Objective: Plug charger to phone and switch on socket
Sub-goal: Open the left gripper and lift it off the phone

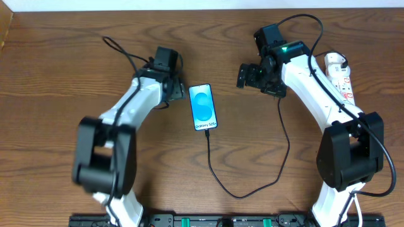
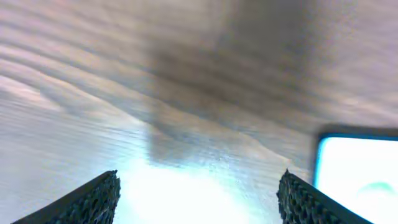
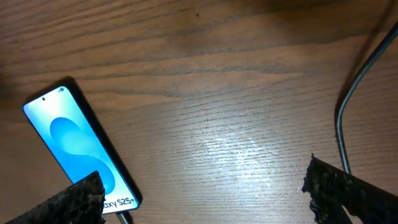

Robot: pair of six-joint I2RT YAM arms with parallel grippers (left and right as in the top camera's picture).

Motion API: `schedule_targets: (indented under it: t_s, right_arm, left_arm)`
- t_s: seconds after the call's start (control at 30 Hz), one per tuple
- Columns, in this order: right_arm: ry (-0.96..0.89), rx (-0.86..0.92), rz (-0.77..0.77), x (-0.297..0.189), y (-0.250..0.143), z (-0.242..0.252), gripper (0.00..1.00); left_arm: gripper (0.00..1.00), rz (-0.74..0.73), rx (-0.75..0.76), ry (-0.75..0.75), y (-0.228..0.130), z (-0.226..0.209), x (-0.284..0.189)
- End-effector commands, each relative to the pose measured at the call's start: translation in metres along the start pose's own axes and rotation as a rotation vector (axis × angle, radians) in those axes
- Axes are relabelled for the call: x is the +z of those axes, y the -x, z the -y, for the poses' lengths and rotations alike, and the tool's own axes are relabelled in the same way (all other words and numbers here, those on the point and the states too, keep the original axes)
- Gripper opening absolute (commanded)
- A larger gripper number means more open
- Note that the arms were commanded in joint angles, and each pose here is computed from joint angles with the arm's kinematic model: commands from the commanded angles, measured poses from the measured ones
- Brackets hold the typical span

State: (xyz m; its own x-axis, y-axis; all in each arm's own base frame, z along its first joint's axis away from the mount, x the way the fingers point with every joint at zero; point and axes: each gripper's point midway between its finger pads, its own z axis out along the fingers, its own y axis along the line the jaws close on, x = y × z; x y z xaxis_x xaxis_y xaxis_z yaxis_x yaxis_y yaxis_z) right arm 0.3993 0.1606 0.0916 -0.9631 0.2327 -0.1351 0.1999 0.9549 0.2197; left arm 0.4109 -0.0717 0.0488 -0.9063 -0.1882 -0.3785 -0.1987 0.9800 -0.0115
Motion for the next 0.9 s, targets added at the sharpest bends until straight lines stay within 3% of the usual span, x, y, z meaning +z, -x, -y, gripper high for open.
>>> schedule_targets:
  t_s: [0.0,0.33,0.7,0.87]
  right_arm:
    - [0.001,-0.013,0.016,-0.007,0.002,0.000,0.99]
    - [0.001,-0.013,0.017,-0.007,0.002,0.000,0.99]
    - [-0.004,-0.009,-0.016,-0.011,-0.006,0.002,0.99]
    - [0.038,-0.015,0.044,-0.043,0.000,-0.006,0.99]
  left_arm:
    - [0.81,0.146,0.004,0.001,0.029,-0.009,-0.058]
    - [0.82,0.228,-0.012,-0.033,0.024,-0.024,-0.135]
    - [0.82,0.232,-0.013,-0.035,0.022,-0.026,-0.141]
    - [0.82,0.232,-0.013,-0.035,0.022,-0.026,-0.141]
